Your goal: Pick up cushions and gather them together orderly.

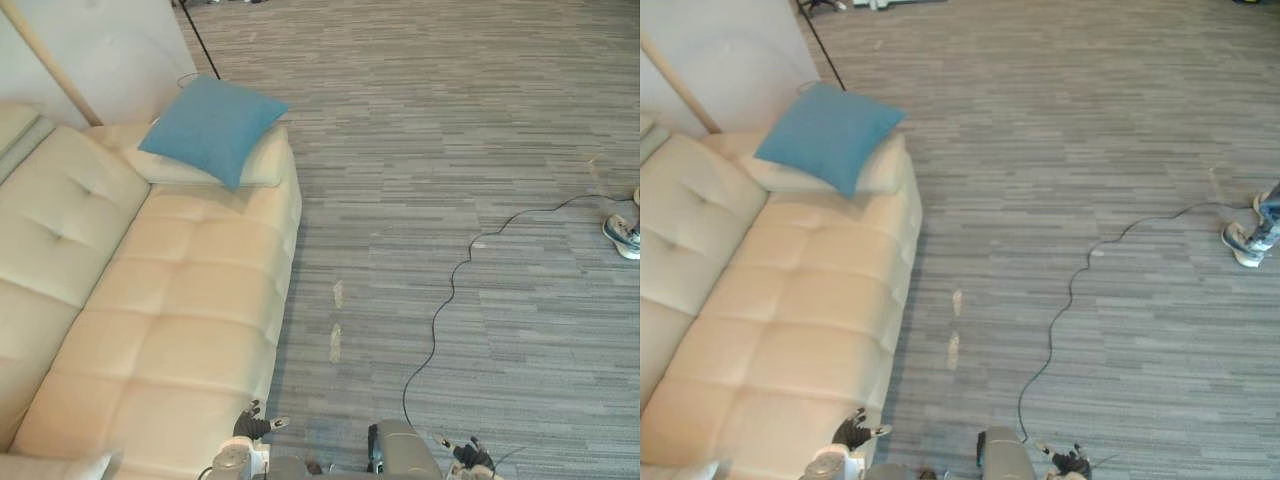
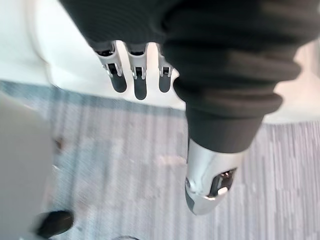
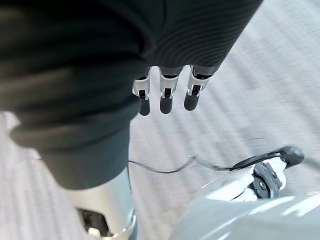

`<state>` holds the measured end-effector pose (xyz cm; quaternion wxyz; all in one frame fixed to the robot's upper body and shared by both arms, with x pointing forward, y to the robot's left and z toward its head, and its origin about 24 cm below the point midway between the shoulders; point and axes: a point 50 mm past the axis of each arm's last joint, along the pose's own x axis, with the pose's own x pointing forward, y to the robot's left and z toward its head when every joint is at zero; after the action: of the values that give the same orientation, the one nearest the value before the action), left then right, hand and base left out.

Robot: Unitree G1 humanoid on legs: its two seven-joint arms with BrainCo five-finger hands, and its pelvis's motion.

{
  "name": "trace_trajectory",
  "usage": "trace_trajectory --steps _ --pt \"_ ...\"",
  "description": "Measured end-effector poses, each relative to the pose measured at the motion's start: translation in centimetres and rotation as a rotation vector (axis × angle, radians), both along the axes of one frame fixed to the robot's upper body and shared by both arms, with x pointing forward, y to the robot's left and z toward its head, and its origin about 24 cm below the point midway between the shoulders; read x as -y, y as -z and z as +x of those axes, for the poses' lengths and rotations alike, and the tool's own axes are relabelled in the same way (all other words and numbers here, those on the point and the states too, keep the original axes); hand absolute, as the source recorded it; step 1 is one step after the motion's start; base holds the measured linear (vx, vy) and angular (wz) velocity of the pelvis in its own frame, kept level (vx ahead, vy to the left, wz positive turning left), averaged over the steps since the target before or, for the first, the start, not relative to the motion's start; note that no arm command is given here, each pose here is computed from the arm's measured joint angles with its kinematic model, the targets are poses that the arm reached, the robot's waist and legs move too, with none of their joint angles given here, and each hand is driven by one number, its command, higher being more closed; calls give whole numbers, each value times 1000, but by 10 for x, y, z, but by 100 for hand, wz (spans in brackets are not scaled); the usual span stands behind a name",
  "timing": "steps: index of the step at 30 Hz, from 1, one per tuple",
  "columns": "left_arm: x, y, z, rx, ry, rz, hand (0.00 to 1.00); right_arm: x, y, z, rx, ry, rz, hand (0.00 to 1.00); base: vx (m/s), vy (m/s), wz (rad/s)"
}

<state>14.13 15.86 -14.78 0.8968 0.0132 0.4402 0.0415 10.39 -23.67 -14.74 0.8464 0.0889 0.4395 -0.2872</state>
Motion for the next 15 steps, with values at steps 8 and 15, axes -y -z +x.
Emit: trace_trajectory --steps 8,15 --pt "17 3 -1 -26 -19 -51 0 2 3 -12 -29 21 1 0 471 -292 8" --pt "18 -5 12 48 -29 -54 0 -9 2 -6 10 36 26 0 280 -96 -10"
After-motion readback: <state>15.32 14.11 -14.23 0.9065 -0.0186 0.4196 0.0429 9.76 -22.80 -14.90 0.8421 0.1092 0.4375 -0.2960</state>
